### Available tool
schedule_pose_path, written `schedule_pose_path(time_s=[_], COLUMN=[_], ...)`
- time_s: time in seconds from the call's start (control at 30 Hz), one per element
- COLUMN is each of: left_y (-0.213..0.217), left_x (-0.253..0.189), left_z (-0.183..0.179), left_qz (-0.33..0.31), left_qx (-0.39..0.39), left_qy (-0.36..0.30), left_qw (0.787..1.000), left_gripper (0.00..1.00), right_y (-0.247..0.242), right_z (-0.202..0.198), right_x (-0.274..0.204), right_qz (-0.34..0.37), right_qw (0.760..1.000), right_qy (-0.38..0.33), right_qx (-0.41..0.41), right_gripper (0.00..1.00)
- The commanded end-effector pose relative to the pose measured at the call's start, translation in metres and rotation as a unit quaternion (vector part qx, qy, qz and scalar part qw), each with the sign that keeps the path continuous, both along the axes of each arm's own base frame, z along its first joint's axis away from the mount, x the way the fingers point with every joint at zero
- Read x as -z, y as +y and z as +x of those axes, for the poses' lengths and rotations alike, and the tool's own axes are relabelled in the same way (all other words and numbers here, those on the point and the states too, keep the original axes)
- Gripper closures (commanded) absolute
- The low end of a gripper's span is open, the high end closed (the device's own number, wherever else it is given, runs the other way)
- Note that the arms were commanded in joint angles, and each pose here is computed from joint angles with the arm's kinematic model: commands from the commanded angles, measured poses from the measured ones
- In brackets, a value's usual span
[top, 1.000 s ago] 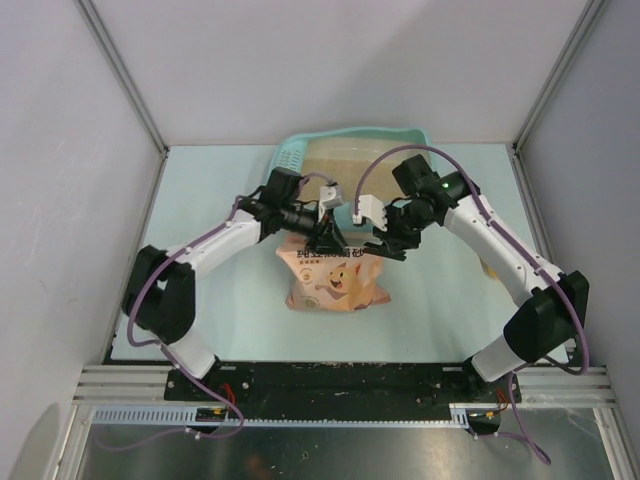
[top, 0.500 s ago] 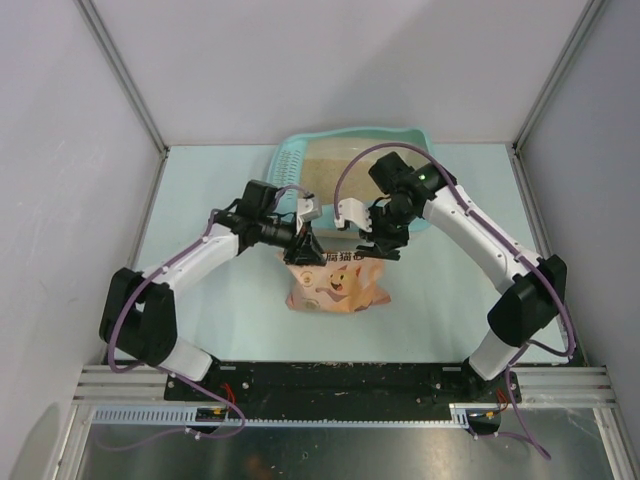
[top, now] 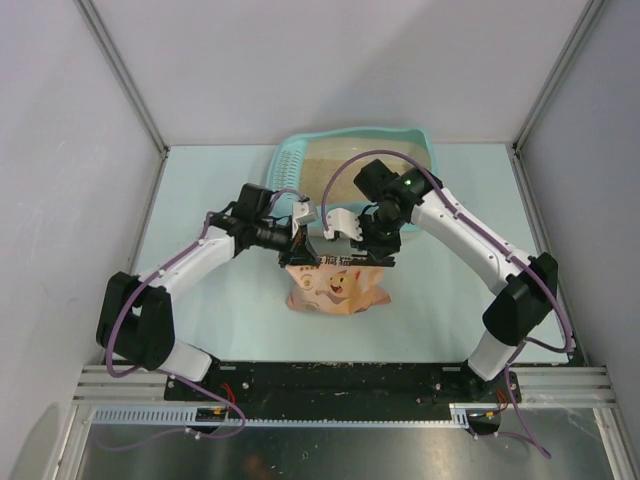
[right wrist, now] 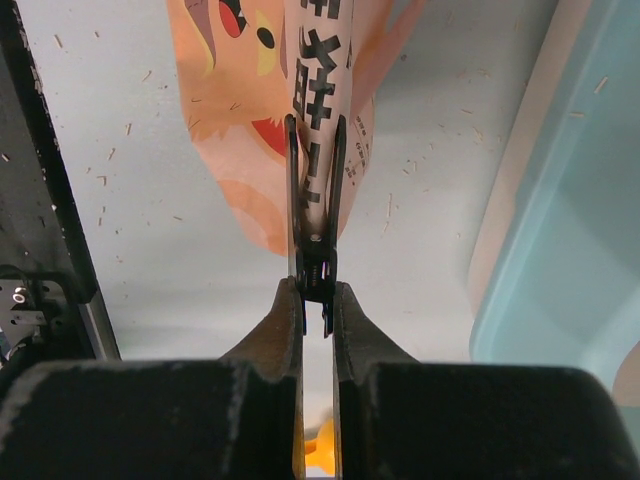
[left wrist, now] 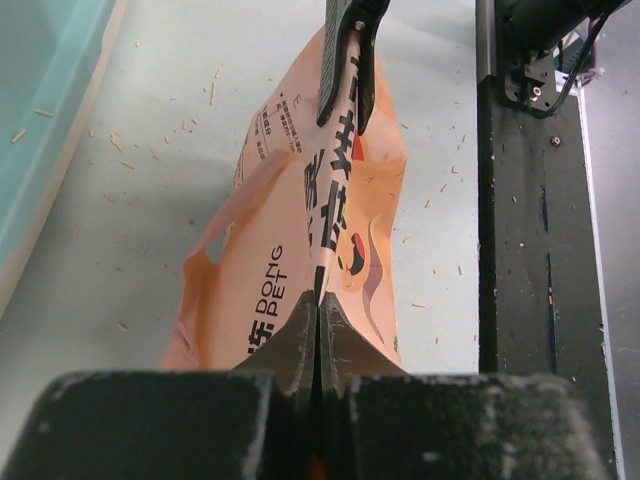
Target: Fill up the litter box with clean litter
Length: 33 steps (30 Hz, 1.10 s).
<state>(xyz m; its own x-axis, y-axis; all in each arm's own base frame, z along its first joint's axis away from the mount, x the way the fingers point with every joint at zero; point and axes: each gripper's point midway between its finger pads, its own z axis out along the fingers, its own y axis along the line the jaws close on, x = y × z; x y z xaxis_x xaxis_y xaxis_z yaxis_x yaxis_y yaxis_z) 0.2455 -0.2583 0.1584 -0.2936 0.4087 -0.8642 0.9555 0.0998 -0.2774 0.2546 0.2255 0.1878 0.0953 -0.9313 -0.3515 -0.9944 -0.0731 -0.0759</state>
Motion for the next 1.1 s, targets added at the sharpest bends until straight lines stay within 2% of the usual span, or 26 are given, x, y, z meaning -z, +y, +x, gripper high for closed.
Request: schedule_pose_path(time_s=[0.0, 0.17, 0.4, 0.57, 1.07], left_y=[0.002, 0.001, 0.003, 0.003, 0.000], left_x=[-0.016, -0.020, -0.018, -0.017, -0.030], left_z=[-0.002, -0.003, -0.004, -0.005, -0.004], left_qz=[-0.012, -0.019, -0.014, -0.016, -0.028], left_qx=[0.005, 0.007, 0.004, 0.007, 0.010], left_qy=[-0.028, -0.023, -0.029, -0.026, -0.034], left_qw=[1.000, 1.000, 0.999, 1.000, 0.999], left_gripper=[1.00, 1.00, 1.00, 1.00, 1.00], right_y=[0.017, 0.026, 0.020, 0.013, 0.037], right_z=[-0.004, -0.008, 0.006, 0.001, -0.018], right_x=[-0.010, -0.006, -0.026, -0.031, -0.003], right_qz=[0.019, 0.018, 0.000, -0.012, -0.007], right_qw=[1.000, 1.000, 0.999, 0.998, 0.999], right_qy=[0.002, 0.008, -0.046, -0.055, 0.027], right_qx=[-0.013, -0.022, -0.016, -0.015, -0.040], right_gripper=[1.00, 1.00, 1.00, 1.00, 1.00])
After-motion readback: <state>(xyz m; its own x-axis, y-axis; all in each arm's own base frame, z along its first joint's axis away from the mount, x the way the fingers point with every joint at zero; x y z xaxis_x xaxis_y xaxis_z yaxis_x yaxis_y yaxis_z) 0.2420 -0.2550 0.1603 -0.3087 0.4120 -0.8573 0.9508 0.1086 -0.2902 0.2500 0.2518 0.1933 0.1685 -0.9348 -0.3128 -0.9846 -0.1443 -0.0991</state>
